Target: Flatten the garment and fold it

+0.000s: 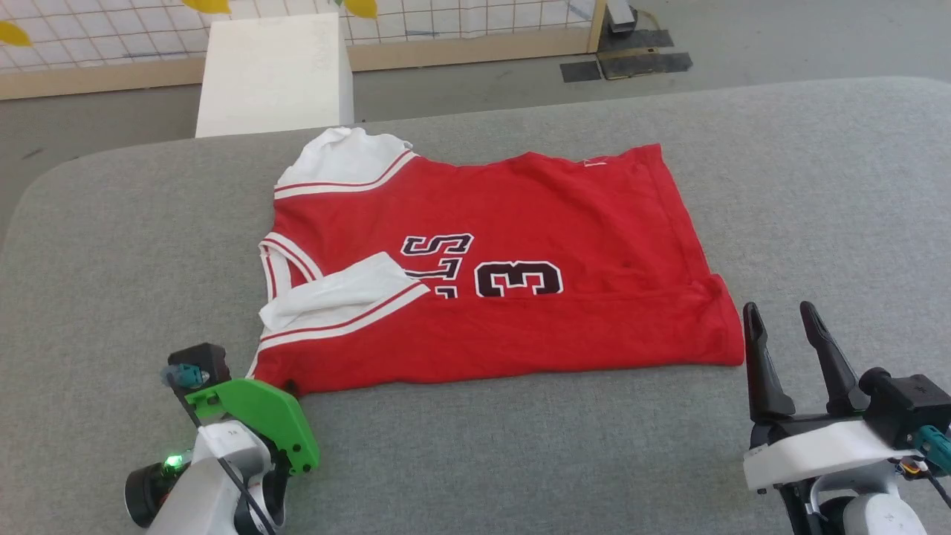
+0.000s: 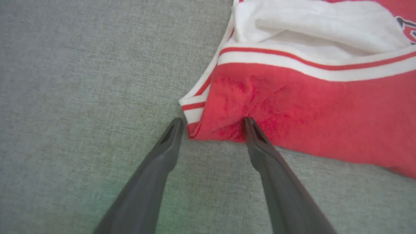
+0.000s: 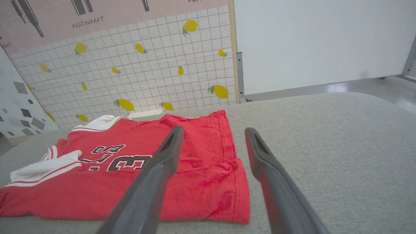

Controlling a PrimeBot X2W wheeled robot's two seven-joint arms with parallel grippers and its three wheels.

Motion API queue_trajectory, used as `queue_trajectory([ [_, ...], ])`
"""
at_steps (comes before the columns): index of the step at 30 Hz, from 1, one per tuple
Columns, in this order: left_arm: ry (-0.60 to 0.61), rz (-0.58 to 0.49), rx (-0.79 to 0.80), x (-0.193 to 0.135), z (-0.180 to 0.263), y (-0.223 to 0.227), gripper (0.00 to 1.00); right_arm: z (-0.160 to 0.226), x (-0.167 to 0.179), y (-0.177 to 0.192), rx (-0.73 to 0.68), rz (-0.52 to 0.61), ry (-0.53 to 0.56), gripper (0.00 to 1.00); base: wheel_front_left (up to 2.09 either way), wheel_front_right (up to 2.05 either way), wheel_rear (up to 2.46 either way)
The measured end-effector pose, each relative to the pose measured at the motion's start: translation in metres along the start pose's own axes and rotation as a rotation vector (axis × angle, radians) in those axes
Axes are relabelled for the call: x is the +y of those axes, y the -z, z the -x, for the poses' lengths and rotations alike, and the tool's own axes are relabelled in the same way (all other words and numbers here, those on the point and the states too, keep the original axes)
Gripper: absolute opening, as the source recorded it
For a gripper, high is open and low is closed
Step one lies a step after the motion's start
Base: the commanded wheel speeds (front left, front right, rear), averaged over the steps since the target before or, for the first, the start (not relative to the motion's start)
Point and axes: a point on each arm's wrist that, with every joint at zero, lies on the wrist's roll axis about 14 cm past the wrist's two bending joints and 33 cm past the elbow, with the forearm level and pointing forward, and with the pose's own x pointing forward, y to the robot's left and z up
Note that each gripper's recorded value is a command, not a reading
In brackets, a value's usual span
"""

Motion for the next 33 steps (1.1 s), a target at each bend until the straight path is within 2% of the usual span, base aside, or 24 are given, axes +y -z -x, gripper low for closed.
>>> queue_trajectory([
  [2,0.007,0.006,-0.001,-0.002,-0.002,-0.002,0.28,0.001,-0.002,0.001,0.003,0.0,0.005,1.0,0.0,0.0,0.0],
  [3,0.018,0.005,0.002,-0.004,-0.002,-0.002,0.0,0.001,-0.002,0.002,0.008,0.0,0.007,1.0,0.0,0.0,0.0],
  [8,0.044,-0.002,0.001,-0.007,0.0,-0.002,0.0,0.001,-0.009,0.012,0.05,0.005,0.027,1.0,0.0,0.0,0.0],
  [14,0.055,-0.003,-0.017,-0.007,0.001,-0.002,0.0,-0.016,-0.023,0.042,0.231,-0.013,0.07,1.0,0.0,0.0,0.0],
  [19,0.065,-0.016,-0.032,-0.009,0.002,-0.004,0.0,-0.022,-0.029,0.093,0.579,-0.055,0.099,1.0,0.0,0.0,0.0],
  [24,0.068,-0.016,-0.041,-0.007,0.003,-0.004,0.0,-0.013,-0.02,0.124,0.88,-0.014,0.077,1.0,0.0,0.0,0.0],
  [25,0.07,-0.016,-0.041,-0.007,0.004,-0.004,0.0,-0.011,-0.02,0.126,0.929,-0.004,0.077,0.96,0.0,0.0,0.0],
  [26,0.07,-0.017,-0.043,-0.007,0.004,-0.004,0.0,-0.01,-0.02,0.127,0.969,0.005,0.077,0.47,0.0,0.0,0.0],
  [27,0.073,-0.018,-0.045,-0.007,0.004,-0.004,0.0,-0.01,-0.019,0.126,1.0,0.015,0.073,0.41,0.0,0.0,0.0],
  [28,0.075,-0.019,-0.047,-0.007,0.004,-0.003,0.0,-0.01,-0.018,0.125,1.014,0.024,0.071,0.25,0.0,0.0,0.0],
  [29,0.075,-0.021,-0.053,-0.007,0.004,-0.004,0.0,-0.01,-0.018,0.124,1.023,0.036,0.071,0.19,0.0,0.0,0.0],
  [30,0.074,-0.025,-0.063,-0.006,0.004,-0.005,0.0,-0.012,-0.019,0.121,1.018,0.048,0.074,0.0,0.0,0.0,0.0],
  [33,0.077,-0.036,-0.111,-0.006,0.006,-0.013,0.0,-0.018,-0.02,0.109,0.96,0.065,0.079,0.0,0.0,0.0,0.0],
])
